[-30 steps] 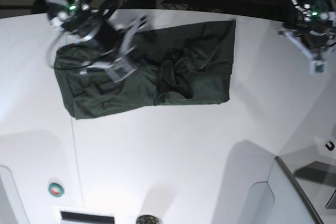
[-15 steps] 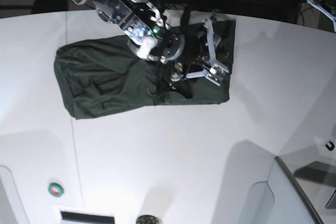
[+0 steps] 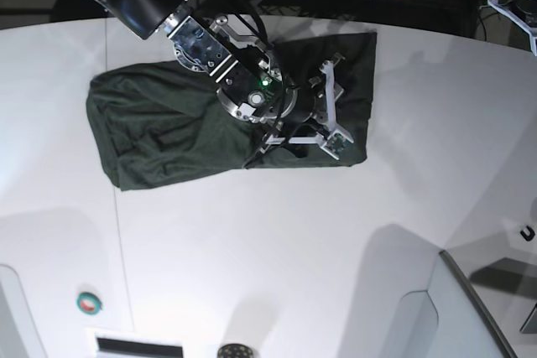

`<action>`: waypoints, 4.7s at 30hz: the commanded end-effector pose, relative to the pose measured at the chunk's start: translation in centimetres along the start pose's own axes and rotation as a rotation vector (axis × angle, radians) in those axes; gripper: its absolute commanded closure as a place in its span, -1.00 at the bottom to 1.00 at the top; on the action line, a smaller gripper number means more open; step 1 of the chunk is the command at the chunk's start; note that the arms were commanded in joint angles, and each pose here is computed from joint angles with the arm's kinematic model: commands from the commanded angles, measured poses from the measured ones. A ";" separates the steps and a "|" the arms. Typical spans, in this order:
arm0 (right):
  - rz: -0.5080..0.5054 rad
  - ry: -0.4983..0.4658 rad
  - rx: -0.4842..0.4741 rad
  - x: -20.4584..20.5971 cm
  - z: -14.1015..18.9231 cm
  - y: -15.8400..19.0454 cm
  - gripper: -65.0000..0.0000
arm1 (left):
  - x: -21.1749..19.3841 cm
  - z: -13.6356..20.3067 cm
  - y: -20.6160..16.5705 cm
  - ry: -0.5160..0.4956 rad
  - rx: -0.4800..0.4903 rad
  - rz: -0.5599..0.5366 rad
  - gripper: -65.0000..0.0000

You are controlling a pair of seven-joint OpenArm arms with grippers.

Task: Layout the t-shirt on the table in an organized manner, then fold the t-shirt properly
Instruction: 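Release the right gripper and move it over the folded stack, then grasp the shirt end with the right gripper and fold it over the stack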

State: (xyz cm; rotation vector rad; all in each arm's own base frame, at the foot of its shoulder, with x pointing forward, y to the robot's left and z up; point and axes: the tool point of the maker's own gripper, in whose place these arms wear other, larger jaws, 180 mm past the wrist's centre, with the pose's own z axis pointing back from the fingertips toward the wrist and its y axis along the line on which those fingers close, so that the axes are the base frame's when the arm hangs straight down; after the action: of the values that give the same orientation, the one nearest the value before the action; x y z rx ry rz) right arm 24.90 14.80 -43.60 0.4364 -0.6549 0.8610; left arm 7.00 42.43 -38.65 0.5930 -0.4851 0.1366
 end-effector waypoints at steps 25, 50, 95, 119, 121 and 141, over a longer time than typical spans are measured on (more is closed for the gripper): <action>0.001 0.012 -0.003 -1.9 2.8 0.4 0.97 | -1.1 -1.2 0.2 0.027 0.000 0.024 1.00; -0.128 0.077 -0.119 -8.8 8.4 -3.2 0.83 | 0.6 -1.7 -1.5 -0.006 -0.037 0.016 1.00; -0.153 0.108 -0.313 -4.7 5.6 -16.5 1.00 | -0.5 -2.2 -1.5 0.026 -0.044 0.020 1.00; -0.296 -0.011 -0.297 -2.1 4.8 -15.6 0.19 | -0.7 -2.2 -1.2 0.030 -0.040 0.020 1.00; -0.312 -0.012 -0.289 -2.0 4.5 -15.3 0.19 | -0.7 -2.2 -1.2 0.030 -0.040 0.020 1.00; -0.318 0.006 -0.285 -1.9 3.8 -15.7 0.96 | -0.9 -2.2 -1.3 0.034 -0.041 0.018 1.00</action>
State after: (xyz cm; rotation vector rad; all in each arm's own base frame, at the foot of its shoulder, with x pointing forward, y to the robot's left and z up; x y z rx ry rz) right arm 33.60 1.91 -45.42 0.2597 -0.6074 0.4618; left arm 7.21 41.76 -42.30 0.5127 -0.4384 0.1577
